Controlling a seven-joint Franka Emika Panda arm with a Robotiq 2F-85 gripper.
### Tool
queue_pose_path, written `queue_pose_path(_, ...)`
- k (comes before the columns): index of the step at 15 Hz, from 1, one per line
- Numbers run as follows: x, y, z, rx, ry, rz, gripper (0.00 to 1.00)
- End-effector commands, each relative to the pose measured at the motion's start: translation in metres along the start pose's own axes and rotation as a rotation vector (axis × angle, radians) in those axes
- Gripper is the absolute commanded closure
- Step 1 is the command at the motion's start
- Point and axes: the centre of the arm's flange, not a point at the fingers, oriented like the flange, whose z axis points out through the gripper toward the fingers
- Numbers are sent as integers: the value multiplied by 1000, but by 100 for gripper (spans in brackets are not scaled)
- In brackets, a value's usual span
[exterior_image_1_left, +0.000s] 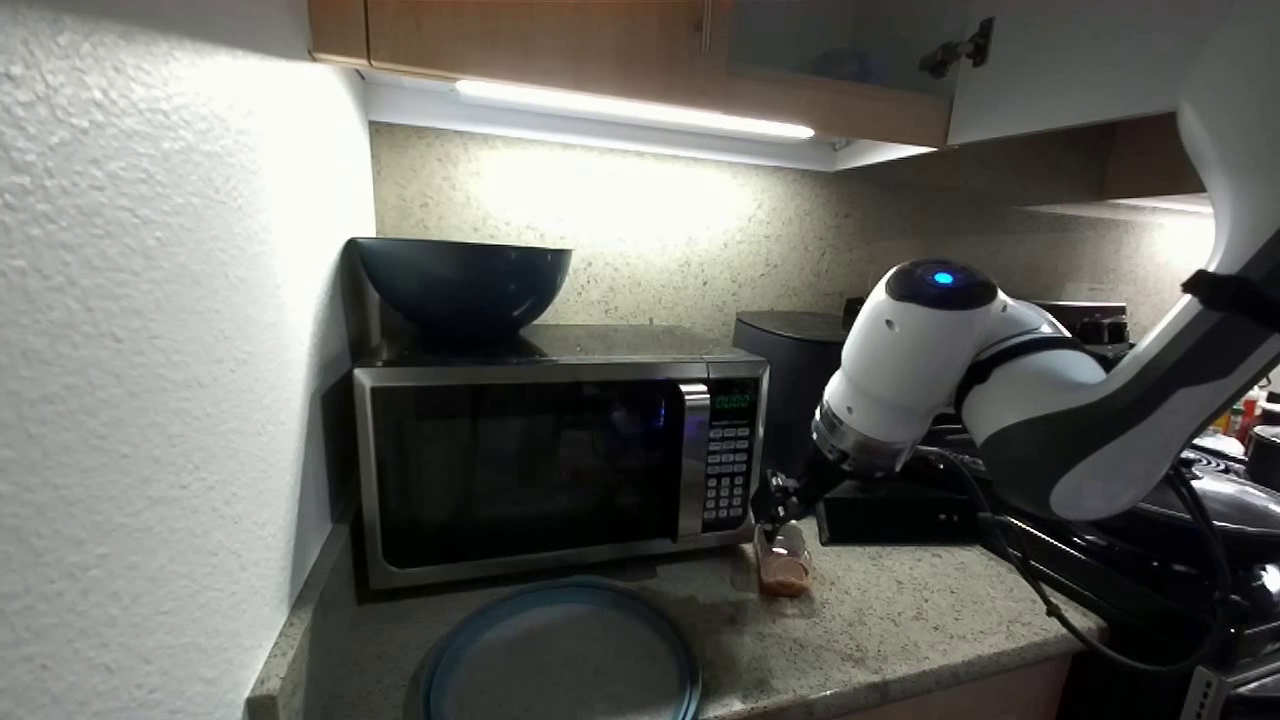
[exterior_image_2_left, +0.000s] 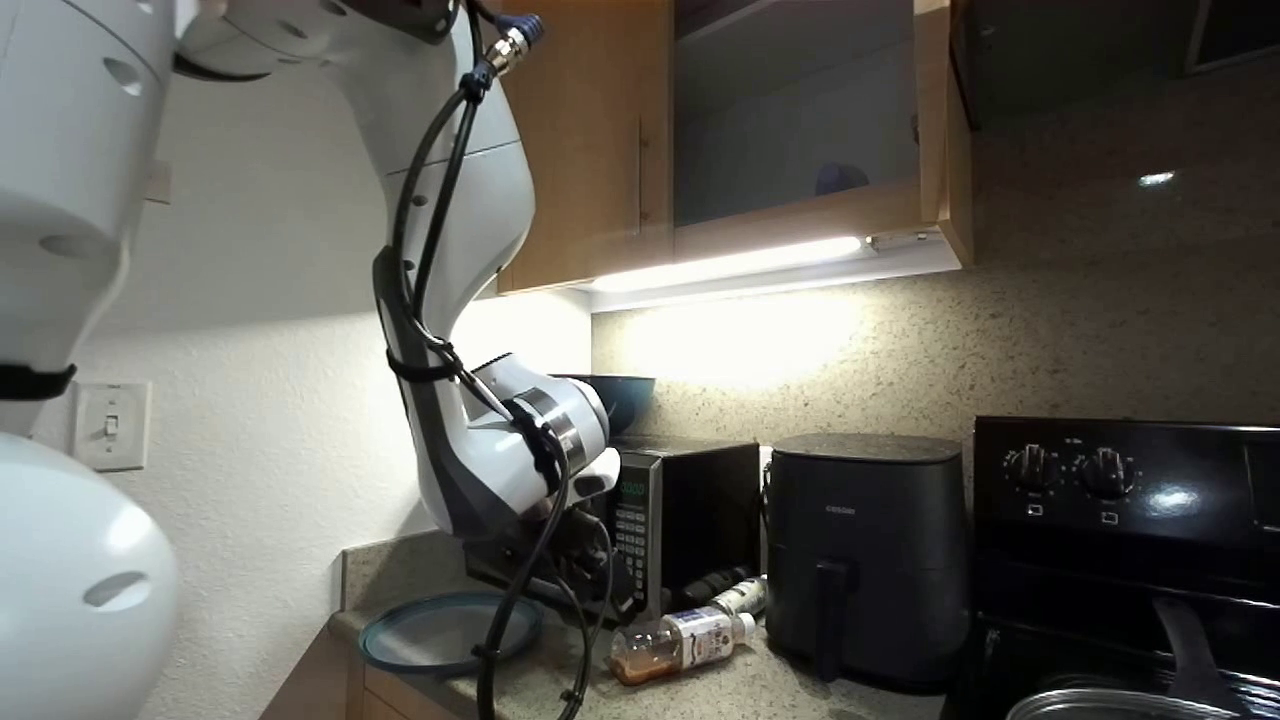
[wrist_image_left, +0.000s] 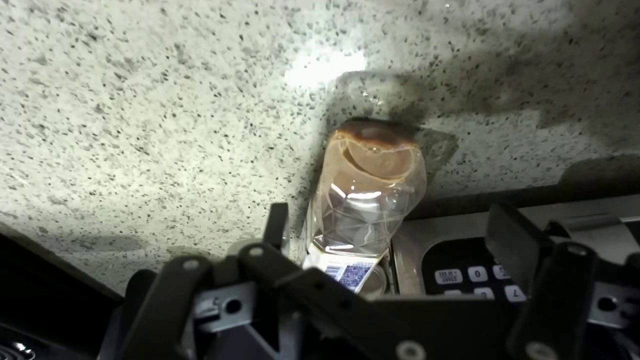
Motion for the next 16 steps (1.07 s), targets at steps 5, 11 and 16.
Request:
queue_pose_path(5,9,-5,17,25,-8,27,0)
queue_pose_path(11,25,2,42,5,-23,74,0)
queue_pose_path(16,28,0,63,11,-57,102,0)
